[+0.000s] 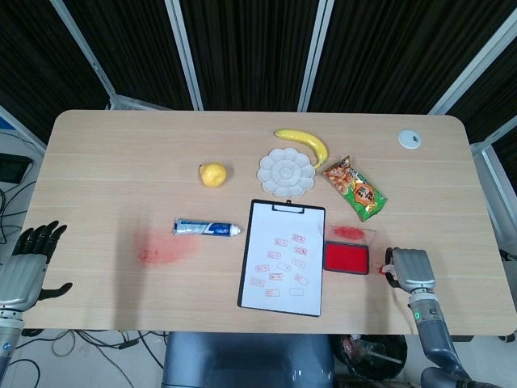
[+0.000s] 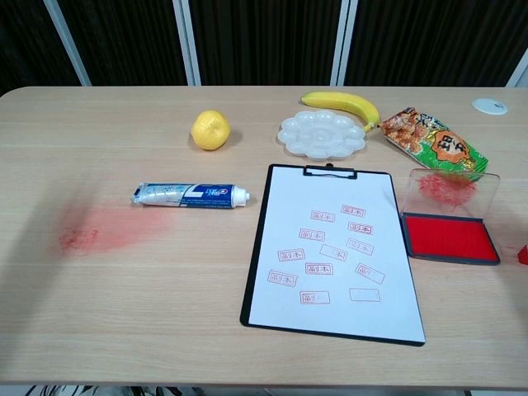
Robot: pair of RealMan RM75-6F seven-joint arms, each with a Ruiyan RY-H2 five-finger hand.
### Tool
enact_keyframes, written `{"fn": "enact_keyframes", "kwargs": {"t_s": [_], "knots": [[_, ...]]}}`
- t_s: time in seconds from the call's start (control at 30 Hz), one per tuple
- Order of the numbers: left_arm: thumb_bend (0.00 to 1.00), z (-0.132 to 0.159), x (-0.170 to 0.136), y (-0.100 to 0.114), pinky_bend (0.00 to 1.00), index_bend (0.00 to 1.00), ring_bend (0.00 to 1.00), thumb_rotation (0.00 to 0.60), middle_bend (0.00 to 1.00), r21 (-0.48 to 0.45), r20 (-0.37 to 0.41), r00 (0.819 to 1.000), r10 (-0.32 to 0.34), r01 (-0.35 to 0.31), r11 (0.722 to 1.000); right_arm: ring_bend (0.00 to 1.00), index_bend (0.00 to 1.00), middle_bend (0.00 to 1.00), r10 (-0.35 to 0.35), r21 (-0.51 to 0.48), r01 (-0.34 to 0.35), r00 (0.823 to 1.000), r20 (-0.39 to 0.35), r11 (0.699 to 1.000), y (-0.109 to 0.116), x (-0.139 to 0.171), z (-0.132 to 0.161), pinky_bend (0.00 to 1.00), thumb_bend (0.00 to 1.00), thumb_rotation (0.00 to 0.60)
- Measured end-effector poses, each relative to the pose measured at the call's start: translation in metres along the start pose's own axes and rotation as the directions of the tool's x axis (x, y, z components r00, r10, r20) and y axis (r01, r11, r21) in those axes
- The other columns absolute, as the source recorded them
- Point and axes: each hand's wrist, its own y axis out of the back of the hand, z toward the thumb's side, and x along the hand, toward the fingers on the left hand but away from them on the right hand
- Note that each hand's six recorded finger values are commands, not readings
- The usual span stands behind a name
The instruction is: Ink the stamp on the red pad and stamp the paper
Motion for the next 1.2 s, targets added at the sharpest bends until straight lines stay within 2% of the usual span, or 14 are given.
{"fn": "enact_keyframes", "kwargs": {"t_s": [0.37, 0.6, 0.93, 1.2], "knots": [[0.01, 0.000, 0.000, 0.000, 0.00, 0.00, 0.00, 0.600, 0.00, -0.001, -0.004, 1.000, -0.002, 0.002, 1.000, 0.74, 0.69, 0.63, -0.003, -0.009, 0.002, 1.000, -0.010, 1.000, 0.000, 0.001, 0.002, 0.79, 0.54, 0.600], [0.01, -0.001, -0.001, 0.000, 0.00, 0.00, 0.00, 0.600, 0.00, -0.007, -0.005, 1.000, -0.003, 0.003, 1.000, 0.78, 0.76, 0.68, -0.009, -0.019, 0.009, 1.000, -0.024, 1.000, 0.002, 0.001, 0.003, 0.79, 0.71, 0.600], [0.02, -0.001, 0.000, 0.000, 0.00, 0.00, 0.00, 0.600, 0.00, -0.013, -0.006, 1.000, -0.009, 0.008, 1.000, 0.79, 0.79, 0.69, -0.041, -0.074, 0.035, 0.995, -0.092, 0.997, 0.012, 0.004, 0.013, 0.79, 0.79, 0.600], [0.01, -0.001, 0.000, 0.000, 0.00, 0.00, 0.00, 0.600, 0.00, -0.016, -0.006, 1.000, -0.012, 0.011, 1.000, 0.83, 0.85, 0.74, -0.079, -0.139, 0.056, 0.982, -0.171, 0.989, 0.023, 0.008, 0.024, 0.86, 0.88, 0.600]]}}
